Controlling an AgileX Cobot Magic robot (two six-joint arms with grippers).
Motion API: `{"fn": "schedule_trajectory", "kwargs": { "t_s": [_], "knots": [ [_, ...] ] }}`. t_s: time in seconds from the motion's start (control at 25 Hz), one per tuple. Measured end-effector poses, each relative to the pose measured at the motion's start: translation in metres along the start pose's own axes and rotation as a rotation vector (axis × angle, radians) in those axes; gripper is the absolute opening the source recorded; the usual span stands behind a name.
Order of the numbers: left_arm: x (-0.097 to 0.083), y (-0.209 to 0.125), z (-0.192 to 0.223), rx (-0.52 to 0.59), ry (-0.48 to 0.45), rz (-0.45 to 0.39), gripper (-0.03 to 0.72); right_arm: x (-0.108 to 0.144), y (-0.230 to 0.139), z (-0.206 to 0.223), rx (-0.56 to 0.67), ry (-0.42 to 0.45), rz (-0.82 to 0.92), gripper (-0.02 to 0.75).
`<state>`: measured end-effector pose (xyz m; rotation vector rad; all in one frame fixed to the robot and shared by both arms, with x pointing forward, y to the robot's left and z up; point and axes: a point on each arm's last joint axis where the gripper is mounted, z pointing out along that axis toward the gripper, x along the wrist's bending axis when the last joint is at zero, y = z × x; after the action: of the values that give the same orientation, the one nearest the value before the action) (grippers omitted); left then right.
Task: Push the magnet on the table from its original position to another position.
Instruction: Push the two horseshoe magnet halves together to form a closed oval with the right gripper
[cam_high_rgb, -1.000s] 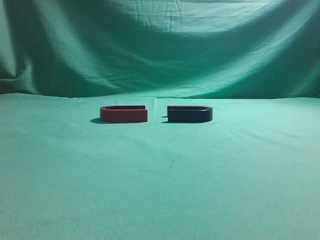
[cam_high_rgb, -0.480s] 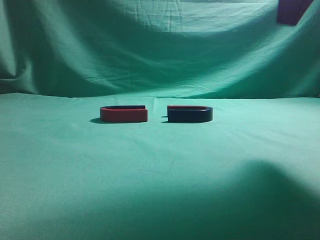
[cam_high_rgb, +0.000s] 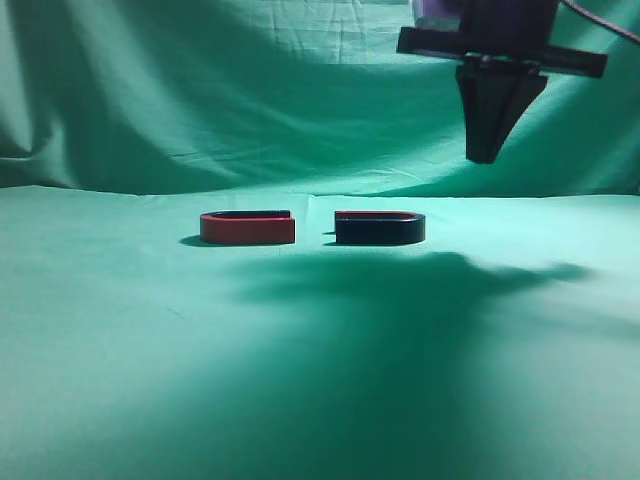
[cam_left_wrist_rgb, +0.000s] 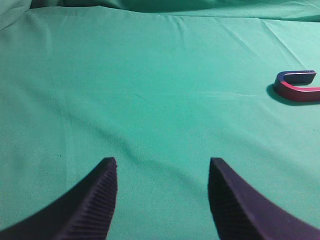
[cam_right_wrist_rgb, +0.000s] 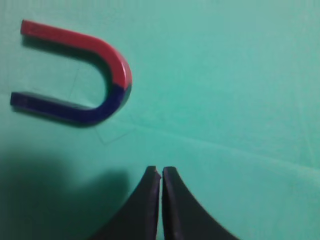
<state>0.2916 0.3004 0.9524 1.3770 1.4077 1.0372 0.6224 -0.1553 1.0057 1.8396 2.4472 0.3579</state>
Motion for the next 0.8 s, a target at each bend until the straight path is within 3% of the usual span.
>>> {"fn": "schedule_trajectory", "kwargs": {
  "t_s": [0.56,0.8],
  "knots": [
    [0.000,0.000,0.000,0.000,0.000,0.000,0.372,-0.003,0.025,0.068,0.067,0.008,0.016,0.000],
    [0.000,0.000,0.000,0.000,0.000,0.000,0.372,0.003,0.029,0.073,0.041,0.027,0.018,0.000]
  ]
}}
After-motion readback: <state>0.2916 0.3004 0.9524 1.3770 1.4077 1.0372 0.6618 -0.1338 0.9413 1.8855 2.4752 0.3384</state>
